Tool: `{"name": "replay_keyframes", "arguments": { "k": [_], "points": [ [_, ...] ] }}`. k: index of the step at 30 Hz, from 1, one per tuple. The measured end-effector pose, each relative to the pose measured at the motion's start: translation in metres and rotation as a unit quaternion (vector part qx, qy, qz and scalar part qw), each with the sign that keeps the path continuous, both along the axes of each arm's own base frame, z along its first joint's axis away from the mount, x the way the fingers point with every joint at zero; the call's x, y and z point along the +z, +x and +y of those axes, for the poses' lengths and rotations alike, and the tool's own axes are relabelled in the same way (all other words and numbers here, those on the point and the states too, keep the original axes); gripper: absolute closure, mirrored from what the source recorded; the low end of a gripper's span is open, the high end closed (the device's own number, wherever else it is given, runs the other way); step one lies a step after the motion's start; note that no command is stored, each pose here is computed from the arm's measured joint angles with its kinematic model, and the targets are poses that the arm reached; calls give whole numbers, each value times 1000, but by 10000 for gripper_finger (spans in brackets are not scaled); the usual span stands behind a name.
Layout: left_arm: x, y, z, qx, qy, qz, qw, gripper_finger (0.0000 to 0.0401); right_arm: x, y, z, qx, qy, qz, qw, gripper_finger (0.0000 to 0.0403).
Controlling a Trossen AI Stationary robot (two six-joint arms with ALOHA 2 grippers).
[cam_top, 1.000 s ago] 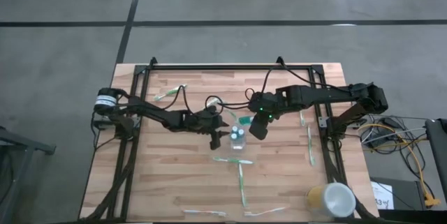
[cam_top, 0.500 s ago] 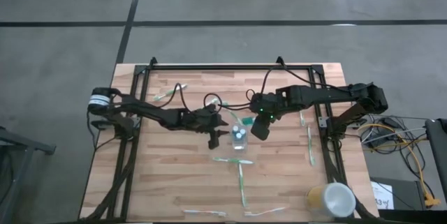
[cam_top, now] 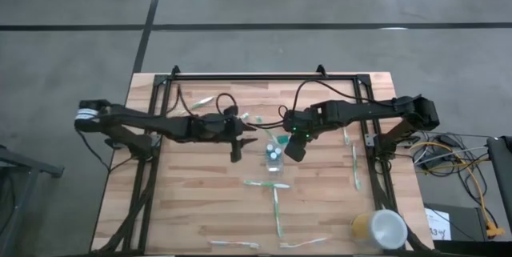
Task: Pick & Place toothbrushing station
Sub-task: Put the blue mouthwash bottle into the middle of the transparent organizer
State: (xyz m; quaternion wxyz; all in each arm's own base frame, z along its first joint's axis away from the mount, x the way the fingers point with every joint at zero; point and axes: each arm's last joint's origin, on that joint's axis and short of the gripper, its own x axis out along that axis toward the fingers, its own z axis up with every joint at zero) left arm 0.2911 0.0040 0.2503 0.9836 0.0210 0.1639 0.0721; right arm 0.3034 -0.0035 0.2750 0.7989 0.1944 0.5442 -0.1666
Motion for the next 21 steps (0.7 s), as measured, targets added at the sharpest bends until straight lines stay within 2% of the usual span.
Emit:
{"name": "replay_keyframes", "arguments": {
  "k": [11,18,21],
  "points": [
    [35,-29,1,12,42,-38,998,240,-2,1,1,0,19,-1,1000,298],
    [42,-35,2,14,62,-47,997,240,-1,1,2,3,20,-3,1000,298],
    [41,-36,2,13,62,-40,997,240,1,1,4,11,38,-4,999,298]
  ]
}}
